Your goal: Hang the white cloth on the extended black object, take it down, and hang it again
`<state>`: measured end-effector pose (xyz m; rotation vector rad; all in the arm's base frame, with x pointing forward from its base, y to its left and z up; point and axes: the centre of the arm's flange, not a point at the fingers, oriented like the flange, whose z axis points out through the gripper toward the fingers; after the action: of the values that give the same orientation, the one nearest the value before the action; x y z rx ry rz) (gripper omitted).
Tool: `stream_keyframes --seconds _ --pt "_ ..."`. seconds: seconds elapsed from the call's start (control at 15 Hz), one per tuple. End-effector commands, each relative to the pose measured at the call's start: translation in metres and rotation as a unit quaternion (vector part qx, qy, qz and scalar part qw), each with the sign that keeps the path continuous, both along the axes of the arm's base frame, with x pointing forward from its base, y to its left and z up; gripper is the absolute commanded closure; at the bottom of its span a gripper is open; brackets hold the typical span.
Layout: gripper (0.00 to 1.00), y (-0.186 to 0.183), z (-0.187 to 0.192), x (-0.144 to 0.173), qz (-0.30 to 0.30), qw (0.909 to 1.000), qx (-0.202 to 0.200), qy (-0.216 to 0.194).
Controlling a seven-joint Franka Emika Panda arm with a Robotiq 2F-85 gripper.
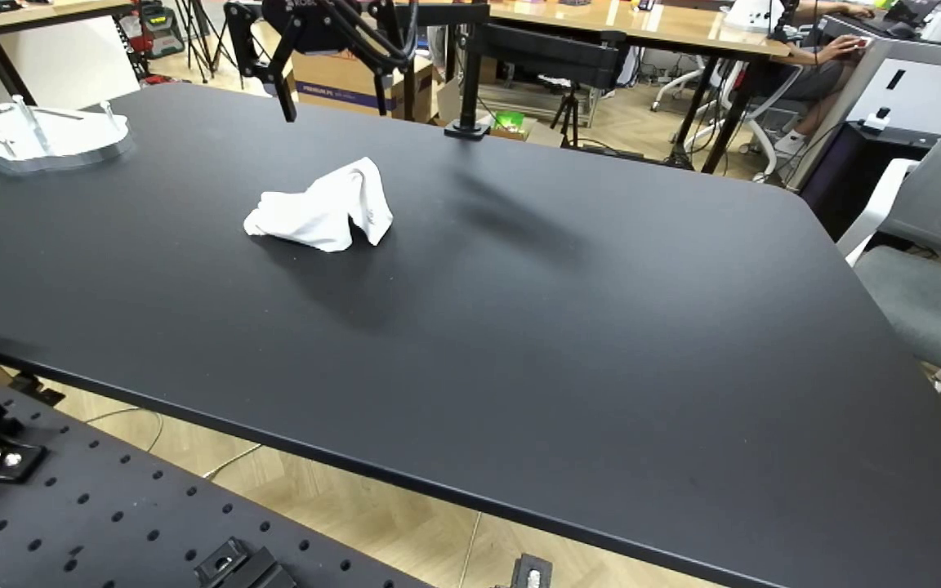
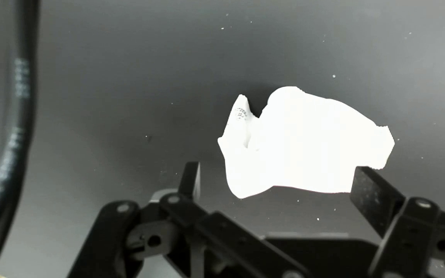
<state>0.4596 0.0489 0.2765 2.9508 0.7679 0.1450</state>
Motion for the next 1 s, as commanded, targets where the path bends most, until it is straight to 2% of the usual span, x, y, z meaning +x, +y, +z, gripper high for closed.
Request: stream_keyframes --seconds 0.0,0.2,0.33,0.67,0.93 --pt "0.00 0.004 -0.013 0.009 -0.069 0.9961 -0.024 -0.050" --pt "0.00 0.003 -0.030 0.019 -0.128 0.9873 -0.023 -0.092" --pt "0.00 -0.001 -0.042 0.023 -0.170 0.9795 -0.021 -0.106" --pt "0.00 0.004 -0.057 0.026 -0.277 0.9519 -0.035 -0.125" --pt "0.00 0.038 -0.069 0.017 -0.309 0.9438 -0.024 -0.114"
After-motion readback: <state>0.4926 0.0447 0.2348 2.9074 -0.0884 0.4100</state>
